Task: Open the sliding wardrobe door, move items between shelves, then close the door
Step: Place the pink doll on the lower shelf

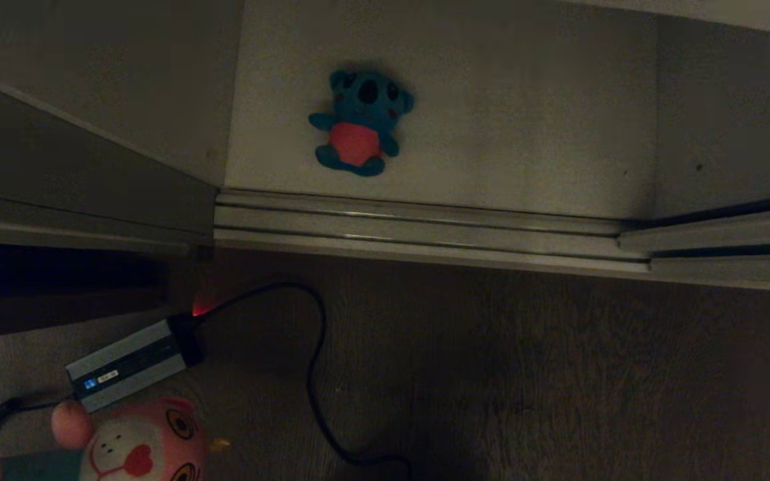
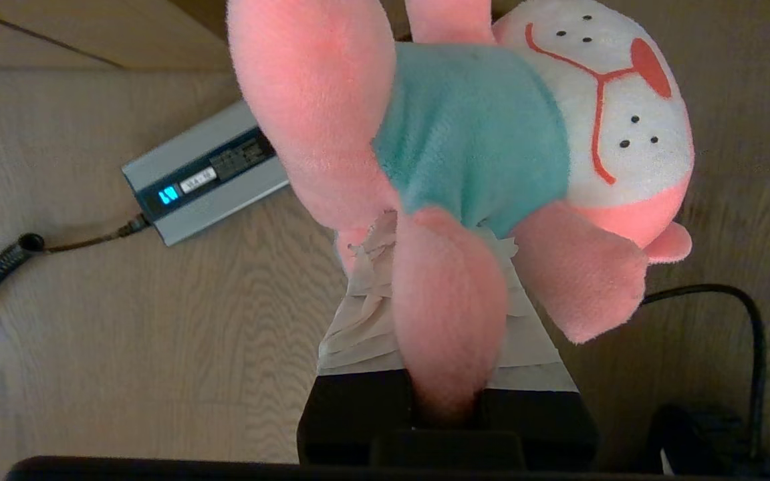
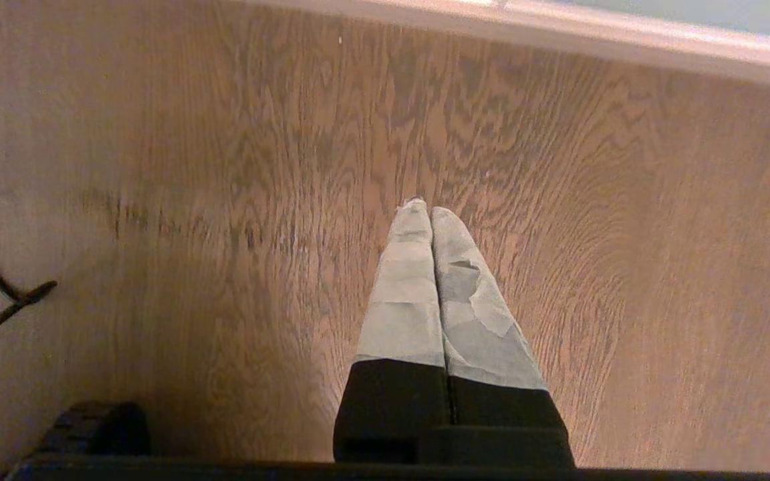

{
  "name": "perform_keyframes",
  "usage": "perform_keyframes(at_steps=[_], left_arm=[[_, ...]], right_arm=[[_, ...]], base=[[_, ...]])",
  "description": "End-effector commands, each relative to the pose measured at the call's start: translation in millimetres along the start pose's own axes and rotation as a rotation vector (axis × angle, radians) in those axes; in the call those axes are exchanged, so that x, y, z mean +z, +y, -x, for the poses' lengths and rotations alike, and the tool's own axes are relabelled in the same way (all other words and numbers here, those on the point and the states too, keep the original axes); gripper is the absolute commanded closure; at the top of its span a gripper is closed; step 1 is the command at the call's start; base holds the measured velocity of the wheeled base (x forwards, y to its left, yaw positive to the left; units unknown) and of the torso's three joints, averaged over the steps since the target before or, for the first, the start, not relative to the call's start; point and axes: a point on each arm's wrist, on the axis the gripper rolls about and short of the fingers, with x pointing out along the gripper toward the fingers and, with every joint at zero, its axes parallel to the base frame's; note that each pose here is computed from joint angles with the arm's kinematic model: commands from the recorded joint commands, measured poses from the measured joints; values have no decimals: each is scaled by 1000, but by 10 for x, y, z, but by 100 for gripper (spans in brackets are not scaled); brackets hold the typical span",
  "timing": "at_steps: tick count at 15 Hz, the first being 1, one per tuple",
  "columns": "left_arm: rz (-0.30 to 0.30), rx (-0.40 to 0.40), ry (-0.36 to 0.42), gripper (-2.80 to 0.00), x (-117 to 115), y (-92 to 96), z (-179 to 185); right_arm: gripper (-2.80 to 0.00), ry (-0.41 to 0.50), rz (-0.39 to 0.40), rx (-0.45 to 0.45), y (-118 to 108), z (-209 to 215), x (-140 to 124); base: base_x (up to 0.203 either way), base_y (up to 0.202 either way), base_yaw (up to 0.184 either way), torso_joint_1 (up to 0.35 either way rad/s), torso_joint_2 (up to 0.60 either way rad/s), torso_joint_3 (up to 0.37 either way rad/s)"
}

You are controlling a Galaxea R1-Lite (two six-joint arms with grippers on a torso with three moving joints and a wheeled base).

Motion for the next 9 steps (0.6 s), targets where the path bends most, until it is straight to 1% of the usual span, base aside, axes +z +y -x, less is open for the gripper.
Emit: perform_keyframes(at_steps=[1, 2, 5, 6, 9], left_arm=[[2, 0, 1, 0, -3, 0, 0], [-8, -1, 0, 0, 1, 0, 1], [-123, -38, 6, 0, -6, -9, 2], [-148, -48, -2, 0, -3, -11, 1], [-150, -46, -5, 0, 0, -10, 1]], right_arm=[[0, 4, 0, 1, 0, -3, -8], [0, 4, 0, 0, 0, -3, -8], [0, 4, 0, 0, 0, -3, -8], [0, 4, 0, 0, 0, -3, -8], [0, 4, 0, 1, 0, -3, -8]], base=[[0, 0, 0, 7, 1, -145], [0, 0, 0, 2, 3, -76], [0, 0, 0, 2, 1, -16], [0, 0, 0, 0, 0, 0], [0, 0, 0, 0, 0, 0]])
